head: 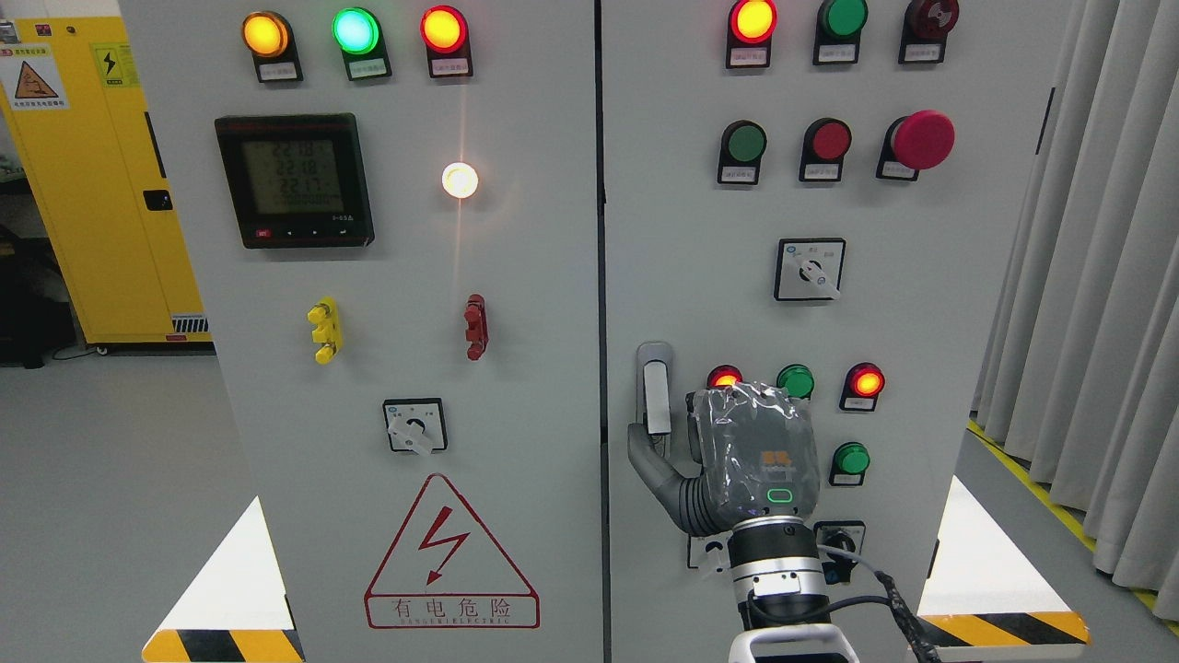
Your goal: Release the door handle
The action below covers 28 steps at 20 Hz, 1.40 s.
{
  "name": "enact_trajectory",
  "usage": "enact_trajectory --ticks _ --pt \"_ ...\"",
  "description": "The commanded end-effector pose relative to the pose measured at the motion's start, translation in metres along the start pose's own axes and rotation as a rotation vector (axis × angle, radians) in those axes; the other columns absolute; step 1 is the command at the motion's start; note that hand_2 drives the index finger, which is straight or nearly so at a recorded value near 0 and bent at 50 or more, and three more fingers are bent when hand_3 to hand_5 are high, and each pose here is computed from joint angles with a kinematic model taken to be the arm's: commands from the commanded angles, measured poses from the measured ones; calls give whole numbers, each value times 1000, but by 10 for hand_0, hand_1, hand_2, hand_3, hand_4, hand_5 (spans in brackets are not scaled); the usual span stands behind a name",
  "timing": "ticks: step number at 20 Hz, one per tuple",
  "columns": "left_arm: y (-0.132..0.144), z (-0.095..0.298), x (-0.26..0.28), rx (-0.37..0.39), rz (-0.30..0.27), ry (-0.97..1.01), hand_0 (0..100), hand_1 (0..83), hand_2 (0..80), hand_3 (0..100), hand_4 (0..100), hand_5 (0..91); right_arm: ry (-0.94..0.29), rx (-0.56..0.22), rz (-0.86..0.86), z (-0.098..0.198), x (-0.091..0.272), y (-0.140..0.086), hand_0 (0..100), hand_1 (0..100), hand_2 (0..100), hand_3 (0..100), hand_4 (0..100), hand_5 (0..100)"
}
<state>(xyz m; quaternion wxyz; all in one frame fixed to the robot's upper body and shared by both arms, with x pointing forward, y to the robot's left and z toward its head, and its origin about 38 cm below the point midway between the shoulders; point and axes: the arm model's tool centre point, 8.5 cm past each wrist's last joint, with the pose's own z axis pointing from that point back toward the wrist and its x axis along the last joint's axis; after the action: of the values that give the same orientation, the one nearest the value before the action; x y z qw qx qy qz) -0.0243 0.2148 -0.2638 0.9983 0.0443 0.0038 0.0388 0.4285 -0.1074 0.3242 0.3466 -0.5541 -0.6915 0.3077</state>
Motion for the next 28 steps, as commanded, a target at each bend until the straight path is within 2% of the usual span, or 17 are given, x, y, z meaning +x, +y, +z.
enact_trajectory --ticks 1,10,28 --pt "-1 0 5 -2 2 -15 120 556 0 0 0 0 7 -4 -1 0 -2 -1 396 305 1000 1000 1000 1000" --pt "-1 0 5 -2 2 -15 120 556 0 0 0 0 11 1 0 3 -3 1 414 318 1000 1000 1000 1000" --pt "-1 0 5 -2 2 -15 120 556 0 0 0 0 38 0 -3 5 -6 2 513 321 1000 1000 1000 1000"
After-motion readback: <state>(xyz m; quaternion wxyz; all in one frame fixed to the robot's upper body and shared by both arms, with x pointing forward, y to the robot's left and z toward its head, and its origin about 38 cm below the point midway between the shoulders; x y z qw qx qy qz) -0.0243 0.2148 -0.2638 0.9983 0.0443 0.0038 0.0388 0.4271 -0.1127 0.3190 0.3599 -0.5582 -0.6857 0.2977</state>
